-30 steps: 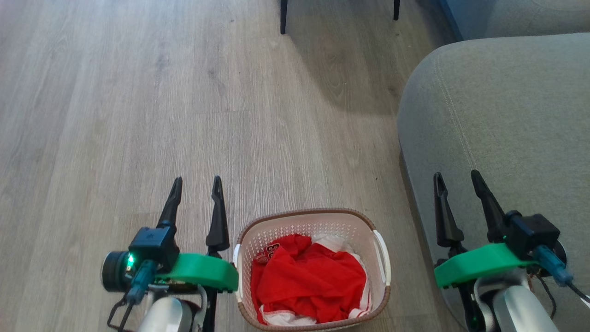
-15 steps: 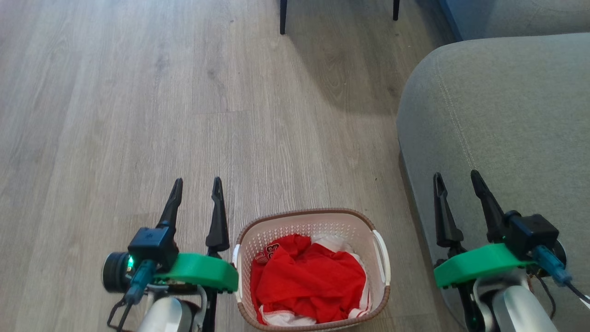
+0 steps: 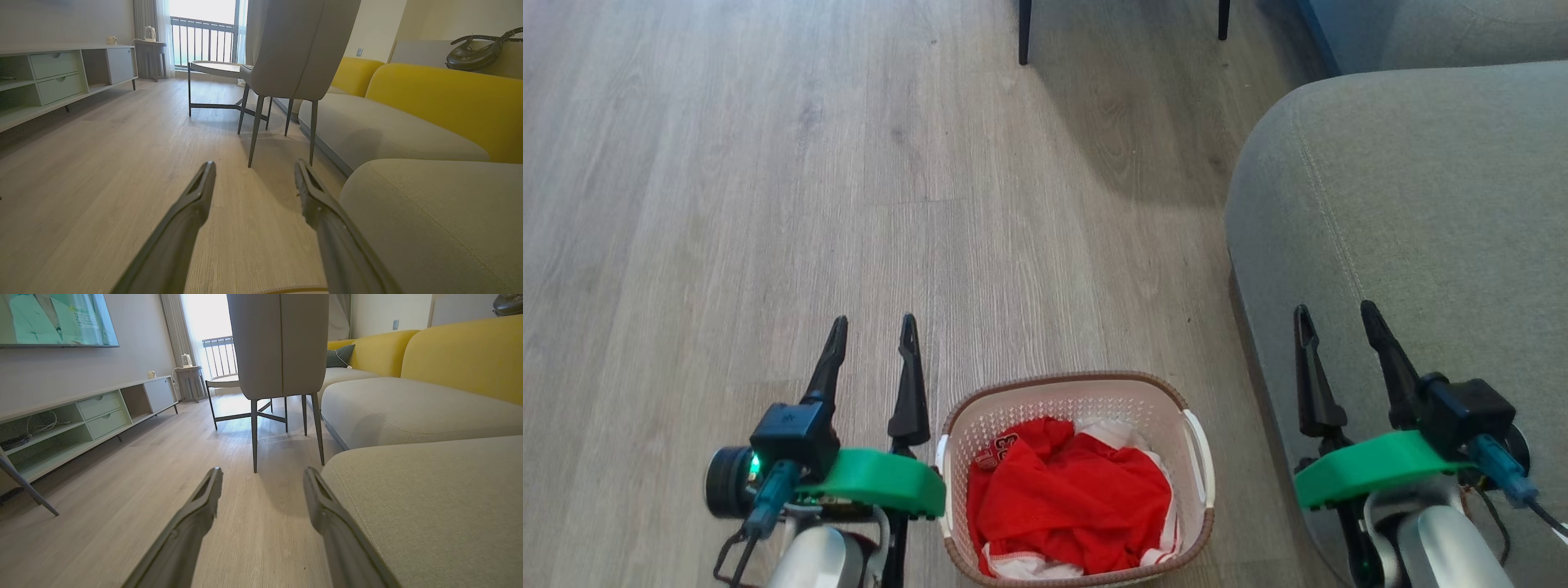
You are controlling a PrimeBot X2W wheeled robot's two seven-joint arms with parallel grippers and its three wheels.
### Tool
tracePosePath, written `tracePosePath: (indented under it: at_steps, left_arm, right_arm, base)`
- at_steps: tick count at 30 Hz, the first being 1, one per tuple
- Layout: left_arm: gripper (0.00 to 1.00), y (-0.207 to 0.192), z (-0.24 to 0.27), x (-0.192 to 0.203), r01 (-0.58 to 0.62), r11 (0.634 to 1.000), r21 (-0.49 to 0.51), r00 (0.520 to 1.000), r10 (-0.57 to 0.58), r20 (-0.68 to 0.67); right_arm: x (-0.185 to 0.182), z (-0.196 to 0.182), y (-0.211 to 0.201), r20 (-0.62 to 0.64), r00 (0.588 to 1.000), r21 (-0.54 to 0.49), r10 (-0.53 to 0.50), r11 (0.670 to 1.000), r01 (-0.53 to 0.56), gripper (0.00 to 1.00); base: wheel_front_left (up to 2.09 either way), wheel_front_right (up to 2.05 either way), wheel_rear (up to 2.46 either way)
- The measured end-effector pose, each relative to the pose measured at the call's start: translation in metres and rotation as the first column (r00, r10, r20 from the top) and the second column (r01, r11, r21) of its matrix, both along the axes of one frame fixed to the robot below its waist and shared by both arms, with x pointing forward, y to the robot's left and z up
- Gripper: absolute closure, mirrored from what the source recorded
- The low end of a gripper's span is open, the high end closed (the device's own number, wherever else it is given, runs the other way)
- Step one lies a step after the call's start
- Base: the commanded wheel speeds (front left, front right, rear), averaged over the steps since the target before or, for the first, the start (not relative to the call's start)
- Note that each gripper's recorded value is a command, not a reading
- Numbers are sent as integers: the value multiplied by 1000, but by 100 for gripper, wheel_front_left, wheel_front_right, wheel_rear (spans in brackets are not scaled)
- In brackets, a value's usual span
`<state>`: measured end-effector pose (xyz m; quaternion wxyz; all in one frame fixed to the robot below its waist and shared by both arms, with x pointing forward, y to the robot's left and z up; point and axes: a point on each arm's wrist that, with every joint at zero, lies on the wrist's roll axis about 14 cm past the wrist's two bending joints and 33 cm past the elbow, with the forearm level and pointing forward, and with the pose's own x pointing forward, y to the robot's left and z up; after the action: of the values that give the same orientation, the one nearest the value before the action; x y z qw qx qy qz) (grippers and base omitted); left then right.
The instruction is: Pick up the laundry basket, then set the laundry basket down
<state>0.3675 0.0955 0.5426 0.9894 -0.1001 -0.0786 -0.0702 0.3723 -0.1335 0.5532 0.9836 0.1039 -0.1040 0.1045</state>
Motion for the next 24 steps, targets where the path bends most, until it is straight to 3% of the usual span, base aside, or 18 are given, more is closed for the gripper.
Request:
tracePosePath:
  at_steps: [9, 10, 17, 24]
  left_arm:
    - [0, 1, -1, 0, 1, 1000, -12, 1000, -1, -4]
    - [100, 0, -2, -1, 5, 1000, -19, 1000, -5, -9]
    - [100, 6, -56, -20, -10, 1000, 0, 984, 10, -179]
    - [100, 11, -62, -19, -29, 996, -82, 975, 10, -222]
  right_arm:
    - [0, 0, 0, 2, 1000, -1, -1, 1000, 1, 0]
    - [0, 0, 0, 1, 1000, -1, -1, 1000, 1, 100]
    - [-13, -49, -1, -154, 988, 3, -1, 1000, 2, 100]
    - [-13, -53, -5, -189, 982, 87, -4, 996, 21, 100]
  base:
    - [0, 0, 0]
    - [0, 0, 0]
    - [0, 0, 0]
    - [0, 0, 0]
